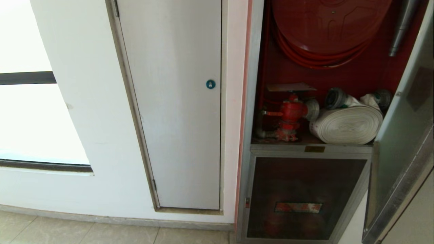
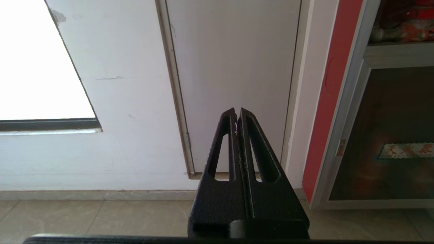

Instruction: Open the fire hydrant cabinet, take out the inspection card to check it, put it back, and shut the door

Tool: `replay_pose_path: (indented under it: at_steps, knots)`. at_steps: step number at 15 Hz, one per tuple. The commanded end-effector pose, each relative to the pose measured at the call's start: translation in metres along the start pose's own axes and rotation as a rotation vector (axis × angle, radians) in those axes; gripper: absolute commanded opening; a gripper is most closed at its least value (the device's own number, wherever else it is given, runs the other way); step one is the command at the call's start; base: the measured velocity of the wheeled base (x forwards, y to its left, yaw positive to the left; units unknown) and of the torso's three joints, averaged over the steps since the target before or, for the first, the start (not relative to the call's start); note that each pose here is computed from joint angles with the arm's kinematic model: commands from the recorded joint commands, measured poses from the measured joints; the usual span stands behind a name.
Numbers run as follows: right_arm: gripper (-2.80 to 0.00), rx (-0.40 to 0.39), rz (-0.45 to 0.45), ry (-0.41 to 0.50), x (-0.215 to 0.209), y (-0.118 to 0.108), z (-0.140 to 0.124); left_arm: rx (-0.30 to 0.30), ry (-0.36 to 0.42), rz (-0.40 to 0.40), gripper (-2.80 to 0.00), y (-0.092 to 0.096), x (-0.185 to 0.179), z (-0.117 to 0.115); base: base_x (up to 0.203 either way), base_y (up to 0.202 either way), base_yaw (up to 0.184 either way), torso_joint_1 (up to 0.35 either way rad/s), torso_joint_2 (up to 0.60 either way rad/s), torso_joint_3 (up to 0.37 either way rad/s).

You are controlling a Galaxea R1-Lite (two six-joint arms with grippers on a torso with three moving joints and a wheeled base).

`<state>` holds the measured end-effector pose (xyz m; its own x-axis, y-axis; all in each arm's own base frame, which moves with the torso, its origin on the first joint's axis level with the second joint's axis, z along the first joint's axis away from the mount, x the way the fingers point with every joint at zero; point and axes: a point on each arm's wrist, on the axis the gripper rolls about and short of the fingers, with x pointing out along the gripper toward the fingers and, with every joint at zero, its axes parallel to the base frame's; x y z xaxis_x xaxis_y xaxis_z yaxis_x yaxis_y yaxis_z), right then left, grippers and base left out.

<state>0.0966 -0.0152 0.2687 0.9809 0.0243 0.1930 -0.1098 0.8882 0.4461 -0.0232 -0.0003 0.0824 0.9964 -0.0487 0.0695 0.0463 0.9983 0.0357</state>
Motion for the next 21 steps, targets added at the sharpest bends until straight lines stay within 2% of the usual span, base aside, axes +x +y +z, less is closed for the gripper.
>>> replay_pose_path:
  at_steps: [1,6,9,12,15,21]
  knots:
    - [-2.8,0.028,0.051,0.111,0.03,-0.003,0.003,-0.001,0.028,-0.001,-2.8,0.0,0.002,-0.008,0.0,0.0,0.0,0.0,0.0,0.0]
    - [-2.8,0.056,0.081,0.202,0.118,-0.016,0.013,-0.001,0.028,-0.001,-2.8,0.0,0.002,-0.008,0.0,0.0,0.0,0.0,0.0,0.0]
    - [-2.8,0.114,0.185,0.277,0.161,-0.023,0.006,-0.001,0.028,-0.001,-2.8,0.0,0.002,-0.008,0.0,0.0,0.0,0.0,0.0,0.0]
    - [-2.8,0.142,0.233,0.327,0.213,-0.032,-0.011,-0.001,0.028,-0.001,-2.8,0.0,0.002,-0.008,0.0,0.0,0.0,0.0,0.0,0.0]
    - [-2.8,0.142,0.266,0.323,0.267,-0.037,-0.024,-0.001,0.028,-0.001,-2.8,0.0,0.002,-0.008,0.0,0.0,0.0,0.0,0.0,0.0]
    - [-2.8,0.142,0.278,0.324,0.335,-0.058,-0.063,-0.001,0.028,-0.001,-2.8,0.0,0.002,-0.008,0.0,0.0,0.0,0.0,0.0,0.0]
